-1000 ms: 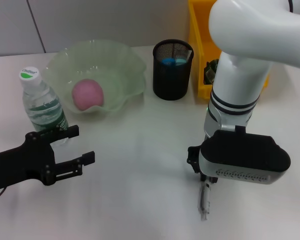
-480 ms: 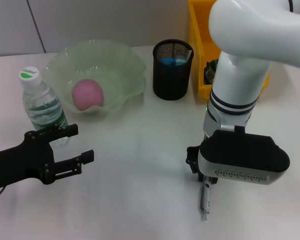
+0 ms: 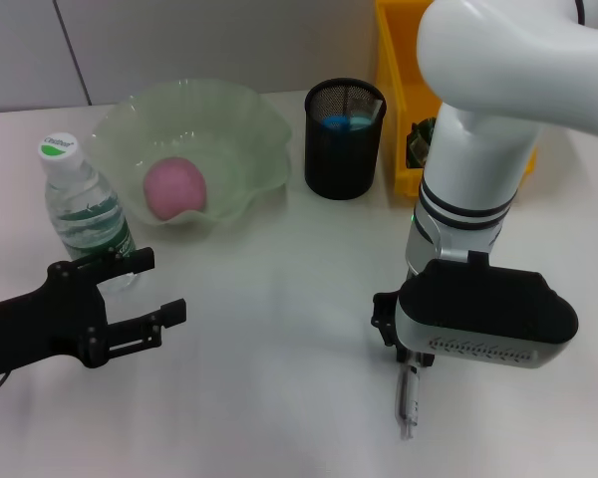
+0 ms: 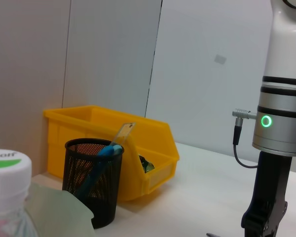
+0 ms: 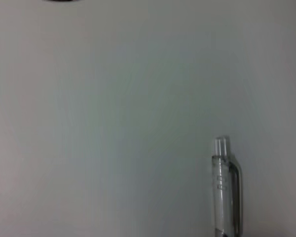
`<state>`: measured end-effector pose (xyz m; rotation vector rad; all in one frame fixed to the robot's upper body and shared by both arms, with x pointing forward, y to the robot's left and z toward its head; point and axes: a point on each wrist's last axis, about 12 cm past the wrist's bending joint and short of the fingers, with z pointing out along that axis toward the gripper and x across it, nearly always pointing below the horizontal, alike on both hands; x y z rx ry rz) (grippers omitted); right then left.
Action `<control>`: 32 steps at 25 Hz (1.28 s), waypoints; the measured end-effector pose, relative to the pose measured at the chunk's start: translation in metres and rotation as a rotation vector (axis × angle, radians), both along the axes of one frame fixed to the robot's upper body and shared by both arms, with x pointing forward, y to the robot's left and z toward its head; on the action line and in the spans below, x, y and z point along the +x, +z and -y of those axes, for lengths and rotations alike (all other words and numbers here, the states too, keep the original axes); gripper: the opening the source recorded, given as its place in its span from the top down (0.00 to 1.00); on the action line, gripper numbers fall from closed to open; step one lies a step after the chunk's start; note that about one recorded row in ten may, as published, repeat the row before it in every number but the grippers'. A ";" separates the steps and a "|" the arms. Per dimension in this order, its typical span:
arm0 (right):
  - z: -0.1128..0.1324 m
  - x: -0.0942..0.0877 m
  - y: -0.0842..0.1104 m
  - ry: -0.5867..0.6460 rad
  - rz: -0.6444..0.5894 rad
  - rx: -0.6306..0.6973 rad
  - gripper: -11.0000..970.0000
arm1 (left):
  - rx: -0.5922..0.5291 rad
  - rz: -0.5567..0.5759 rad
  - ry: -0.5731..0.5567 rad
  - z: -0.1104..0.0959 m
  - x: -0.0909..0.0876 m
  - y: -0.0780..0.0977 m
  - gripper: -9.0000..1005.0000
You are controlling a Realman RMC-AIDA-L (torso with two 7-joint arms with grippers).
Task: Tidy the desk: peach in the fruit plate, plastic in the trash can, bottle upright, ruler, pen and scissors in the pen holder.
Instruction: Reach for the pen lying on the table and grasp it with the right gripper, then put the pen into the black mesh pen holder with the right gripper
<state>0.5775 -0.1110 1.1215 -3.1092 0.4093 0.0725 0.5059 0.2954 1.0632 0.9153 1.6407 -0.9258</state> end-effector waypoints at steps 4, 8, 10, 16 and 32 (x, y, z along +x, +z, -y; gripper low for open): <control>0.001 0.000 -0.001 -0.002 -0.002 -0.001 0.77 | 0.005 0.005 0.001 -0.001 0.001 0.001 0.34; 0.001 0.000 -0.001 -0.002 -0.002 -0.001 0.78 | 0.008 0.008 0.002 -0.002 0.001 0.002 0.34; 0.000 0.000 -0.001 -0.002 0.001 0.000 0.78 | 0.008 0.008 0.003 -0.002 0.001 0.002 0.34; -0.001 0.001 0.001 0.001 0.005 0.004 0.83 | 0.006 0.010 0.004 -0.002 0.002 0.002 0.34; 0.015 0.019 0.067 -0.259 -0.123 0.374 0.86 | -0.016 0.027 0.055 -0.008 -0.002 0.001 0.38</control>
